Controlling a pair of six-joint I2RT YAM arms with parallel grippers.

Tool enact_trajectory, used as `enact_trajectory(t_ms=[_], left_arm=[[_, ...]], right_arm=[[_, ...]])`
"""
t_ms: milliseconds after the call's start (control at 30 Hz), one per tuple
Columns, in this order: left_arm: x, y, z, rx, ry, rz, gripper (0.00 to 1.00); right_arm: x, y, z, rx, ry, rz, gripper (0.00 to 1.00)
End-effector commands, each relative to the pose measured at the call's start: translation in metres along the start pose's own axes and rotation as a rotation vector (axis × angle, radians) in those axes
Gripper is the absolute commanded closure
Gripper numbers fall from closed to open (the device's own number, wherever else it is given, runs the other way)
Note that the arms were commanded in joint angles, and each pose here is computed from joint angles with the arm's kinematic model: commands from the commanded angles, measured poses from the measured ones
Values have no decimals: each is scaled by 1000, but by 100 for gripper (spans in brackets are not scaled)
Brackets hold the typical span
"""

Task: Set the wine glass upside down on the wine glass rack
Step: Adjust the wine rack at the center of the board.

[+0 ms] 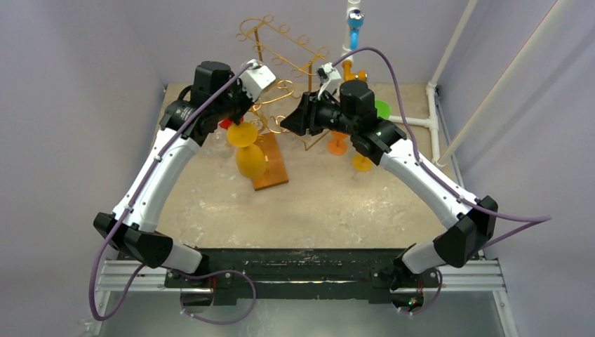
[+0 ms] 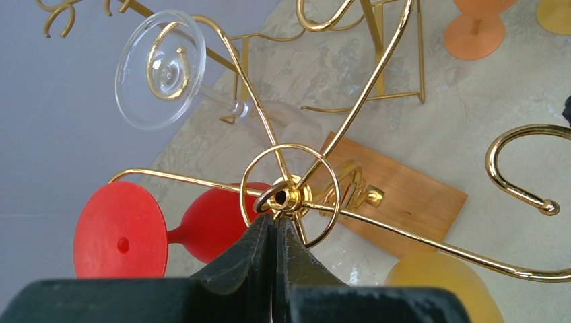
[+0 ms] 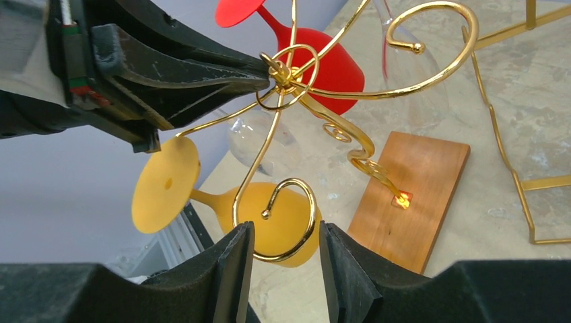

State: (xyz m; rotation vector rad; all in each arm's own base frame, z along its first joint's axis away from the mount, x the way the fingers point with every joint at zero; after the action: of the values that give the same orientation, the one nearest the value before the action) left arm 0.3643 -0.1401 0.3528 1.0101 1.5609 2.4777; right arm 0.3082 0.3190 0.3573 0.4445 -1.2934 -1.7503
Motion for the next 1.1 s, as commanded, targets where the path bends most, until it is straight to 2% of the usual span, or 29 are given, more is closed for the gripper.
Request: enact_trajectory(t_ms=[0, 400, 567, 933, 1000, 1067], left_arm=[[11, 5, 11, -3, 55, -18, 100], [3, 3, 12, -10, 62, -17, 100], [0, 1, 14, -25, 73, -13, 100], [0, 0, 15, -34, 78, -13, 100], [1, 0, 15, -37, 79, -14, 100], [2, 0, 16, -39, 82, -13, 100]], right_arm=[[-4, 4, 0, 25, 6, -21, 53], [-23, -24, 30, -58, 130, 16, 73], [-24, -32, 39, -84, 151, 19, 76], [-28, -46, 61, -111, 191, 38, 75], [-28, -46, 61, -113, 191, 37, 71], [-26, -43, 62, -114, 186, 30, 63]])
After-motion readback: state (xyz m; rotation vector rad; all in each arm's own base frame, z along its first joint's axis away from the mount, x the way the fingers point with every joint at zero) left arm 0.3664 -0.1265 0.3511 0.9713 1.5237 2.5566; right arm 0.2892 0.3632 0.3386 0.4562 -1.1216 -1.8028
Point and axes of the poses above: each gripper's point midway between its finger pads, its own x axis back along the fingers, its own z axis along the line the jaws close on, y = z × x, the point moved 2 cm from there along x, back along the fingers, and after that the axes turned 10 degrees about x, right-handed, at the moved point
